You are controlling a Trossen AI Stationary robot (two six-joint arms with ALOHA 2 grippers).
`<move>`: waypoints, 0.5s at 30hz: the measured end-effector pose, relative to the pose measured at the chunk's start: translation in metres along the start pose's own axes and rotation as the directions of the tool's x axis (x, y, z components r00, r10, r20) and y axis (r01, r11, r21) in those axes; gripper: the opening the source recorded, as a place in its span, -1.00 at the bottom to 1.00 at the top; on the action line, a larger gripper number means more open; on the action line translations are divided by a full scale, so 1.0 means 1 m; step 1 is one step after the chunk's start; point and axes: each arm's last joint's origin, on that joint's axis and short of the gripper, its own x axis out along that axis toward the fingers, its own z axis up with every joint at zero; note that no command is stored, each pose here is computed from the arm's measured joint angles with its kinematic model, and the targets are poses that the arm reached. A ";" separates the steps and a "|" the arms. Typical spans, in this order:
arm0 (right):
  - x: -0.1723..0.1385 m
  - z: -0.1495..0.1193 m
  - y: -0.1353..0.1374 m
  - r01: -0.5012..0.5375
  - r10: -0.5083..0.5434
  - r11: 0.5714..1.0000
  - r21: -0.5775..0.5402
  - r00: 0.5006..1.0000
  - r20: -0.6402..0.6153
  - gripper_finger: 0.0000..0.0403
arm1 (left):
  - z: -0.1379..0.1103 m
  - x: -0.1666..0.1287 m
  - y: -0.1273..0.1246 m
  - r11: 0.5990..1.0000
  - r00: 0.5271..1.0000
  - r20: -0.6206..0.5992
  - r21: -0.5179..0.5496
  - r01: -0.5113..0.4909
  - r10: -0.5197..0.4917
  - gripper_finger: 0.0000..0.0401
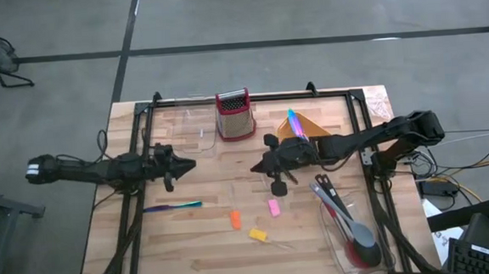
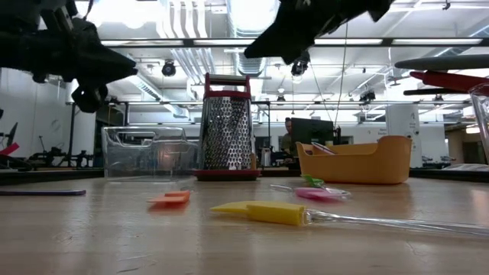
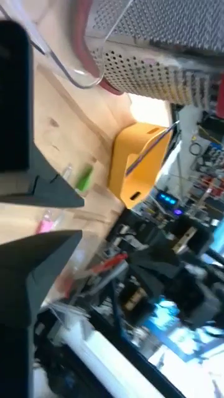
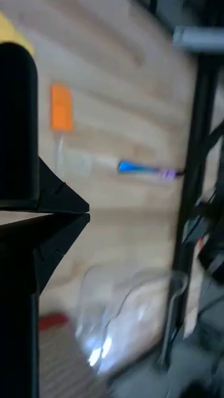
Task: Pick & Place Kitchen Items
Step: Put the orange spatula into the top transparent bin
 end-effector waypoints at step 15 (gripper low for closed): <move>-0.033 -0.024 -0.036 0.066 -0.071 0.995 0.069 0.995 0.067 -0.96 | 0.015 0.044 -0.024 0.986 0.980 -0.197 0.164 0.004 0.028 -0.15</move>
